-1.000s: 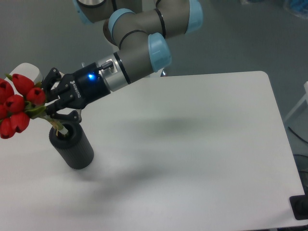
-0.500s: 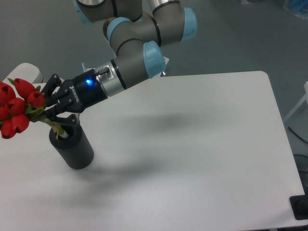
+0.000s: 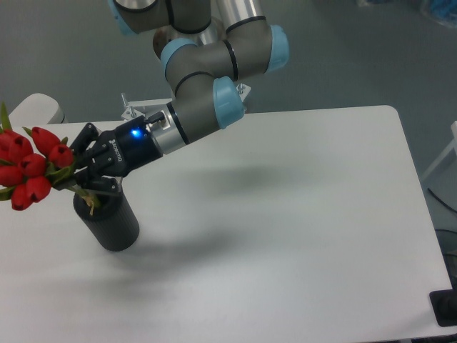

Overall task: Insert the flowers into the vase
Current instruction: 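Lower the tulip stems down into the black vase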

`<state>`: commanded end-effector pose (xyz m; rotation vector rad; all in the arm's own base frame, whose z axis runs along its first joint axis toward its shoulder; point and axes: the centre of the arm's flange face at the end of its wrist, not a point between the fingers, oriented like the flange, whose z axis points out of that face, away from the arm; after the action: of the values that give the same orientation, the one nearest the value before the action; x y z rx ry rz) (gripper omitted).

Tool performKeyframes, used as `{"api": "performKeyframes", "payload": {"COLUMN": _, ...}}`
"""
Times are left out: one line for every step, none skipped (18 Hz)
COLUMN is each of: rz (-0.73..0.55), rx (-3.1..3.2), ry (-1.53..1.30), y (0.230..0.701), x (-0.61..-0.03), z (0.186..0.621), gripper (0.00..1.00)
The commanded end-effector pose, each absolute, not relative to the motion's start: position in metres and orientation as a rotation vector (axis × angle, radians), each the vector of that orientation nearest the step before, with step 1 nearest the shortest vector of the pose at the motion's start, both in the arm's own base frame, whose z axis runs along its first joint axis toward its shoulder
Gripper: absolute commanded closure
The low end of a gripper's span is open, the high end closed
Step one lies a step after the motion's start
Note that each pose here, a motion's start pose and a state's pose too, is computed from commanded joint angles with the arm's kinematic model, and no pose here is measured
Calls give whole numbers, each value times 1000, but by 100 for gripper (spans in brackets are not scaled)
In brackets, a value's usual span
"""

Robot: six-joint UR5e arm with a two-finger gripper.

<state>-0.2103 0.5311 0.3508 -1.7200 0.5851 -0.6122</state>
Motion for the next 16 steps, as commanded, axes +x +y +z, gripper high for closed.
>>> {"api": "performKeyframes", "payload": {"rz": -610, "rx": -1719, "ry": 587, "y": 528, "x": -210, "z": 346, "gripper": 96}}
{"api": "performKeyframes", "payload": {"rz": -609, "rx": -1719, "ry": 588, "y": 526, "x": -210, "z": 340, "gripper": 96}}
{"api": "performKeyframes", "payload": {"rz": -608, "rx": -1719, "ry": 590, "y": 524, "x": -209, "z": 336, "gripper": 96}}
{"api": "performKeyframes", "payload": {"rz": -608, "rx": -1720, "ry": 587, "y": 521, "x": -209, "z": 330, "gripper": 96}}
{"api": "performKeyframes", "payload": {"rz": -605, "rx": -1718, "ry": 590, "y": 520, "x": -209, "z": 327, "gripper": 96}}
{"api": "performKeyframes", "payload": {"rz": -605, "rx": -1718, "ry": 591, "y": 518, "x": -208, "z": 323, "gripper": 95}}
{"api": "performKeyframes", "payload": {"rz": -606, "rx": -1722, "ry": 581, "y": 516, "x": -211, "z": 320, "gripper": 95}}
{"api": "performKeyframes", "payload": {"rz": -612, "rx": -1724, "ry": 577, "y": 517, "x": -212, "z": 317, "gripper": 93}}
{"api": "performKeyframes", "payload": {"rz": -615, "rx": -1725, "ry": 576, "y": 518, "x": -211, "z": 315, "gripper": 88}}
{"api": "performKeyframes", "payload": {"rz": -618, "rx": -1727, "ry": 572, "y": 517, "x": -212, "z": 313, "gripper": 83}}
{"api": "performKeyframes", "payload": {"rz": -629, "rx": -1731, "ry": 564, "y": 517, "x": -212, "z": 307, "gripper": 78}}
{"api": "performKeyframes", "payload": {"rz": -633, "rx": -1732, "ry": 563, "y": 518, "x": -212, "z": 305, "gripper": 73}}
{"api": "performKeyframes", "payload": {"rz": -639, "rx": -1734, "ry": 558, "y": 519, "x": -212, "z": 301, "gripper": 63}}
{"api": "performKeyframes", "payload": {"rz": -640, "rx": -1735, "ry": 556, "y": 519, "x": -214, "z": 299, "gripper": 52}}
{"api": "performKeyframes", "payload": {"rz": -639, "rx": -1735, "ry": 555, "y": 519, "x": -215, "z": 298, "gripper": 47}}
{"api": "performKeyframes", "payload": {"rz": -639, "rx": -1736, "ry": 551, "y": 518, "x": -216, "z": 297, "gripper": 42}}
